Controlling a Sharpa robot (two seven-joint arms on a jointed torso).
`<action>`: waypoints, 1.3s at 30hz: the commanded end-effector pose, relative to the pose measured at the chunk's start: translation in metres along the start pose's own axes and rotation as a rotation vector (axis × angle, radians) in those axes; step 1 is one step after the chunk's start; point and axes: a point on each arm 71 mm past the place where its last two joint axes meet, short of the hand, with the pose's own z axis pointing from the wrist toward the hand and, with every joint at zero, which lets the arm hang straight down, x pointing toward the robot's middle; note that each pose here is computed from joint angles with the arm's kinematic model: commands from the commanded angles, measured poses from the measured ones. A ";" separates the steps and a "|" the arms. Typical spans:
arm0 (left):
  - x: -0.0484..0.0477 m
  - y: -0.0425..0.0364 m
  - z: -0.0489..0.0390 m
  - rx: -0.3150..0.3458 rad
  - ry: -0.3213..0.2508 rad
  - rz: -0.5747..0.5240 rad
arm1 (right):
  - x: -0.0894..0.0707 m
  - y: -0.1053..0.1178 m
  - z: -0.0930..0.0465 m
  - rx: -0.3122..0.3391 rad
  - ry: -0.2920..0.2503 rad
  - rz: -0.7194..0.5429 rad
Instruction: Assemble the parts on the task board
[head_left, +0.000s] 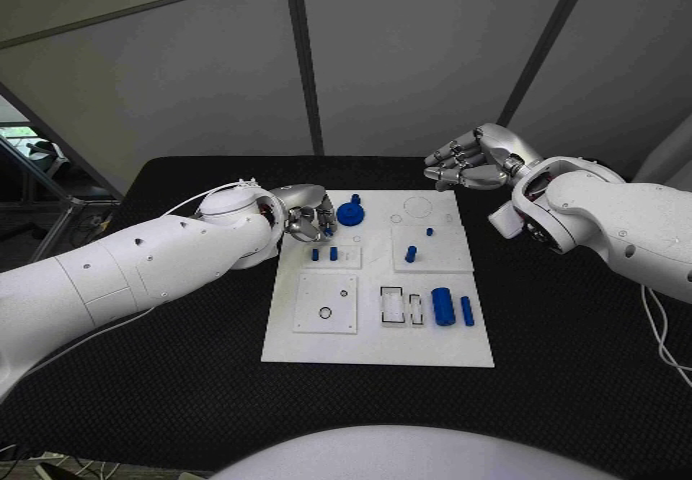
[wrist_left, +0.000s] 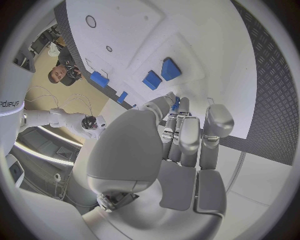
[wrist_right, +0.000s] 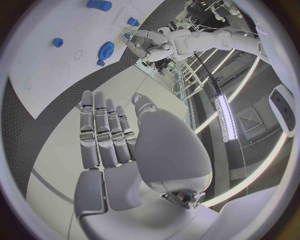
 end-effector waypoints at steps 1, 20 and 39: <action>0.0003 -0.0011 0.0004 0.004 0.012 -0.002 | 0.000 0.002 0.000 -0.008 0.005 -0.001; 0.0018 0.0010 0.0009 -0.012 0.017 0.000 | 0.001 0.002 0.001 -0.006 0.007 -0.001; 0.0010 0.0042 0.0000 -0.027 0.009 0.000 | 0.000 0.001 0.000 -0.003 0.004 -0.005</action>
